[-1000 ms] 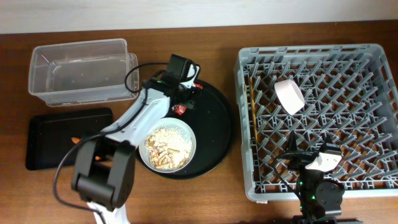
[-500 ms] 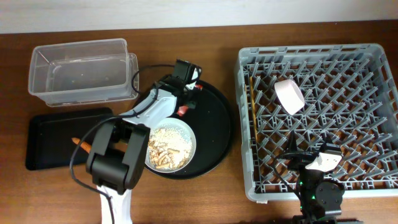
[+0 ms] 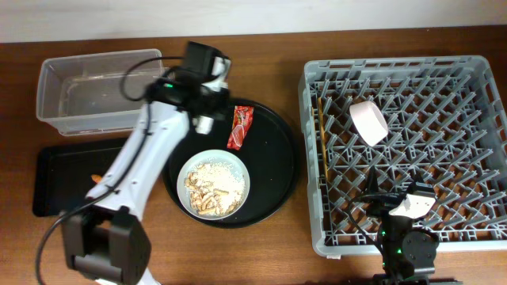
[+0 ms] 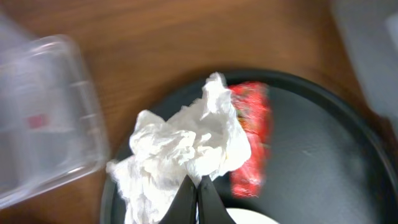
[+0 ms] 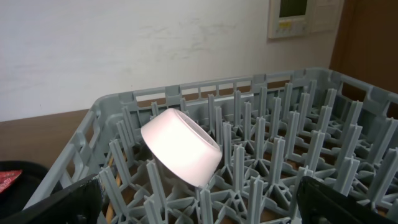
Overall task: Sort waste into correct bins and load items into the dishwasher rack
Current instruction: 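Grasp the white tissue with the left gripper and drop it in the clear bin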
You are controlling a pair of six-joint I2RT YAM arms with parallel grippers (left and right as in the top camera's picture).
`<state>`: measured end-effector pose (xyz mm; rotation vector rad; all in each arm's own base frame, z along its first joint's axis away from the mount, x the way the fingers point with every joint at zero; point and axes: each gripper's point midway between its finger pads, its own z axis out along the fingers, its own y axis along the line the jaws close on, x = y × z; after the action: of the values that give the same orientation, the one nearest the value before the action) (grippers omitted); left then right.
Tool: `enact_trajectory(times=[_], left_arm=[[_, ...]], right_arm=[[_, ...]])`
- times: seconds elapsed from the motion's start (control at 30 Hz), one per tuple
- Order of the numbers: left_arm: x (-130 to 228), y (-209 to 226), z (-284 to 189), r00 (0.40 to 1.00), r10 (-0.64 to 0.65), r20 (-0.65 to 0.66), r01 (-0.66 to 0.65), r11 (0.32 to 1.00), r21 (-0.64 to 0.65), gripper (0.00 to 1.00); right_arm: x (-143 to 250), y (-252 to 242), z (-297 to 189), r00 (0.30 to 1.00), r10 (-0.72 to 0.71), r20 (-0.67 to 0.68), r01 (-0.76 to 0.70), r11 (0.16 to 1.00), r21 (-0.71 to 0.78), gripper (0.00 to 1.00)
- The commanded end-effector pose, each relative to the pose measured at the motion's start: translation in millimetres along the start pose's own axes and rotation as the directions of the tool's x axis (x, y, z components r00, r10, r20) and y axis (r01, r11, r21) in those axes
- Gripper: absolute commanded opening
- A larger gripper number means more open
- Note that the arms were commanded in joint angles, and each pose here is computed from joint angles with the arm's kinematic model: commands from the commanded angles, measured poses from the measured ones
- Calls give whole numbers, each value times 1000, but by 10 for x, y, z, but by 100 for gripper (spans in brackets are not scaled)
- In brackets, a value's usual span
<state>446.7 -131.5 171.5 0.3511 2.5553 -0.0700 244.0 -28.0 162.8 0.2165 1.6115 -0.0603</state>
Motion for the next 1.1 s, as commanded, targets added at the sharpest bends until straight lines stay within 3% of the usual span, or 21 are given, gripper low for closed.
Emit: enact_trajectory(times=[0.0,0.13,0.17,0.2,0.23,0.3,0.4,0.47,0.5,0.53,0.6,0.7,0.77,0.97,1.07], left_arm=[[-179,1001,-164,972,-203,119,218,967,-133,1],[-344,1674,78,928,-287,236,324,936,-137,1],[-332,1731,186,927,-293,235,331,933,-141,6],[-266,1762,381,930,-302,210,334,932,-140,28],[-227,1725,493,933,-306,189,331,936,-119,76],[-254,1717,484,934,-300,193,326,939,-114,86],[-413,1643,207,930,-296,217,318,945,-72,87],[-380,1179,21,943,-301,144,282,949,141,85],[-296,924,6,951,-297,82,272,935,228,79],[-177,723,19,959,-285,14,271,926,262,77],[204,172,103,976,-163,-148,199,941,274,63],[540,-180,316,975,-13,-220,42,991,127,62],[686,-409,418,971,47,-236,-15,991,134,63],[1076,-590,1026,951,104,-291,-72,990,118,63],[1218,-614,1296,940,106,-323,-69,990,124,51]], right_arm=[[31,-26,1,1000,3,-7,-3,1000,10,98],[31,-25,1,1000,3,-7,-3,1000,10,98],[31,-25,1,1000,2,-7,-2,1000,10,98],[31,-26,1,1000,3,-7,-3,1000,10,98],[31,-26,1,1000,2,-7,-2,1000,10,98],[31,-26,1,1000,2,-7,-2,1000,10,98],[31,-25,1,1000,2,-7,-2,1000,10,98],[31,-25,1,1000,2,-7,-2,1000,10,98],[31,-25,1,1000,2,-7,-2,1000,10,98],[31,-25,1,1000,2,-7,-2,1000,10,98],[31,-25,1,1000,2,-7,-2,1000,10,98],[31,-26,1,1000,3,-7,-3,1000,10,98],[31,-25,1,1000,2,-7,-2,1000,10,98],[31,-25,1,1000,2,-7,-2,1000,10,98],[31,-26,1,1000,2,-7,-2,1000,10,98]])
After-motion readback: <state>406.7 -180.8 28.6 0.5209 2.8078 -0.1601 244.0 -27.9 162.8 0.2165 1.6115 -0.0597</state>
